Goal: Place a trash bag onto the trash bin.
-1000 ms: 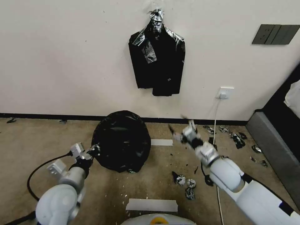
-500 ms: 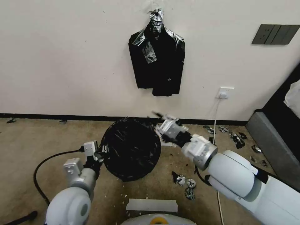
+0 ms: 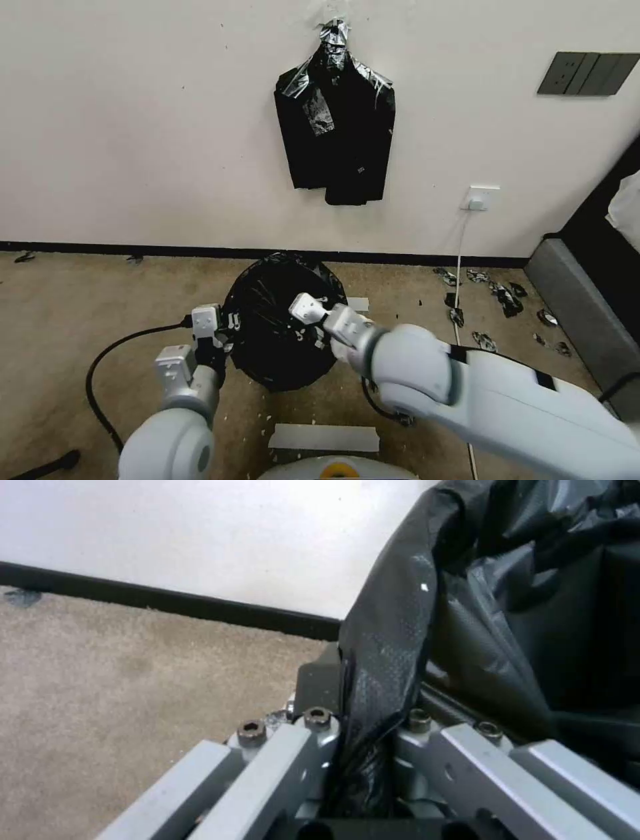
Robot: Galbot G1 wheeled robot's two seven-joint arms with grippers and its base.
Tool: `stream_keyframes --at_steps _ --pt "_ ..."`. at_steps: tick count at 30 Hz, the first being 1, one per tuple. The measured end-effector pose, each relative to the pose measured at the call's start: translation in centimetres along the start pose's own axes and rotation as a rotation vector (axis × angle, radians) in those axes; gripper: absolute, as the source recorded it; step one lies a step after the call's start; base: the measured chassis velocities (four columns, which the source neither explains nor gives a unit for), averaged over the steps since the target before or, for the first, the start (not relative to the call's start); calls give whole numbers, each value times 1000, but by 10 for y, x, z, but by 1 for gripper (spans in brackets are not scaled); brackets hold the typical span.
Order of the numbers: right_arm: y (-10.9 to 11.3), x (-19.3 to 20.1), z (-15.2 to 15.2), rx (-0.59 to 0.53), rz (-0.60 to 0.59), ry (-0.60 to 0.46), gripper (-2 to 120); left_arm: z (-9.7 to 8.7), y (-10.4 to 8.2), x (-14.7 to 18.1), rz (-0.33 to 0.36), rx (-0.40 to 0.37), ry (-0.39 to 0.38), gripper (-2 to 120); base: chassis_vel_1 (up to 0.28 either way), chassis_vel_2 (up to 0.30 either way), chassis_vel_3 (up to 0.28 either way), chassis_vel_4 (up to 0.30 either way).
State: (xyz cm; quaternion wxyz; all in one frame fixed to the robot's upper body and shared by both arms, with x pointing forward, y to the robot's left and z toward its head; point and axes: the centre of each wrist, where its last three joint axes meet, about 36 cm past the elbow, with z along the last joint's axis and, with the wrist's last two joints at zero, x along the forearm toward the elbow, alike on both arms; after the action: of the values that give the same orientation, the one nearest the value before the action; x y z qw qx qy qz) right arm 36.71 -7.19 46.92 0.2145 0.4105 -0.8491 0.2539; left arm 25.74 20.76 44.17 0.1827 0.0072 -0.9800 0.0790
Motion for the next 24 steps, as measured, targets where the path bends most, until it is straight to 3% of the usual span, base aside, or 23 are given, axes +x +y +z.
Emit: stream_keyframes --at_steps 13,24 --pt "-3 -64 11 50 19 95 0 2 -7 2 2 2 -3 4 0 0 0 0" --pt "4 -85 18 69 23 126 0 0 -11 7 8 22 -3 4 0 0 0 0"
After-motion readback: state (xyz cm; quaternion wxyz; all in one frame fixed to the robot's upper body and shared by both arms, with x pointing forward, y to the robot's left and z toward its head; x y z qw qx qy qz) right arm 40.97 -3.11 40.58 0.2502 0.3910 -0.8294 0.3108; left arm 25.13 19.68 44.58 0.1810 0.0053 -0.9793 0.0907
